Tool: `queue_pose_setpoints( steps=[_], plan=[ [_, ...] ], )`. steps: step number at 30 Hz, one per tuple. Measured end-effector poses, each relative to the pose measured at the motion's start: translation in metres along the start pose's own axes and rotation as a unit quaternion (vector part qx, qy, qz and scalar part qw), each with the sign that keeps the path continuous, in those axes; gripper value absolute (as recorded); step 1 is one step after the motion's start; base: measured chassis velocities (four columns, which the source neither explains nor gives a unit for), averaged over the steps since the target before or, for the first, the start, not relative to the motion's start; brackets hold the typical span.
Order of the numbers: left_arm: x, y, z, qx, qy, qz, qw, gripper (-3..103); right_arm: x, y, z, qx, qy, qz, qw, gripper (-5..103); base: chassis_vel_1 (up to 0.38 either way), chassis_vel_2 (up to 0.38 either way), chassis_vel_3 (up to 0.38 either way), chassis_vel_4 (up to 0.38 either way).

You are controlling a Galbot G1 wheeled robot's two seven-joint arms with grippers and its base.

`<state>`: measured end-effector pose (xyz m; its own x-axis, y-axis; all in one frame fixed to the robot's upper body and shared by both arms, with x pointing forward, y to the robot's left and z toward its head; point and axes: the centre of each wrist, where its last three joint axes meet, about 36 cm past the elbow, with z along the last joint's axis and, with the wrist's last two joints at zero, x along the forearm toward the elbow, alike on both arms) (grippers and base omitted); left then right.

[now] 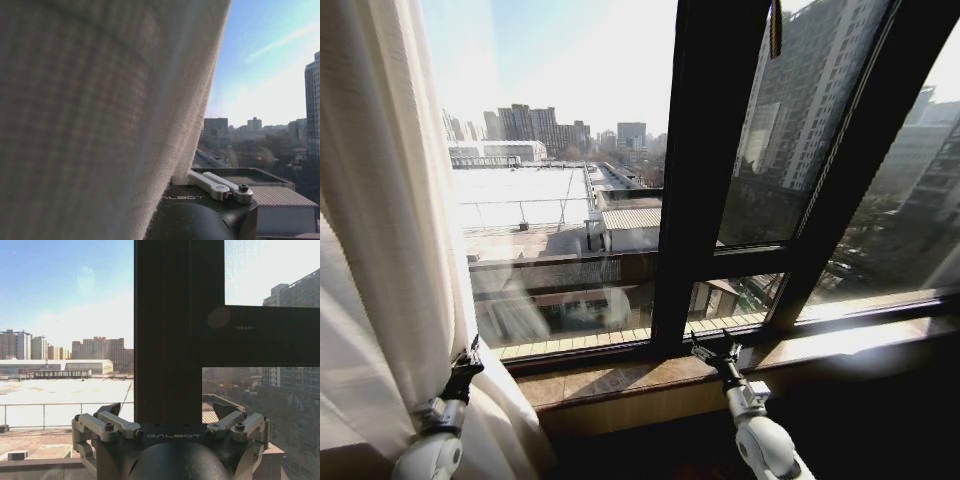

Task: Open the curtains by pulling them apart, changing their state from closed to fully open.

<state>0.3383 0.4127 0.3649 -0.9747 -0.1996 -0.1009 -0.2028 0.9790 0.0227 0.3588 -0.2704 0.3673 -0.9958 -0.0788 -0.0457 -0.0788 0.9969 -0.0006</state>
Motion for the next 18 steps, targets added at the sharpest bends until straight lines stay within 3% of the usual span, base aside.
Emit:
queue_pose_setpoints(
  steps=[9, 18],
  plan=[
    [0.012, 0.0, 0.001, -0.005, 0.0, -0.007, 1.0, 0, 0.0, 0.0, 0.0, 0.0, 0.0, 0.0, 1.0, 100, 0.367, 0.292, -0.354, -0.278],
    [0.018, 0.008, 0.001, -0.011, 0.001, -0.015, 0.9998, 0, 0.0, 0.0, 0.0, 0.0, 0.0, 0.0, 1.0, 100, 0.052, 0.046, -0.042, -0.057]
  ],
)
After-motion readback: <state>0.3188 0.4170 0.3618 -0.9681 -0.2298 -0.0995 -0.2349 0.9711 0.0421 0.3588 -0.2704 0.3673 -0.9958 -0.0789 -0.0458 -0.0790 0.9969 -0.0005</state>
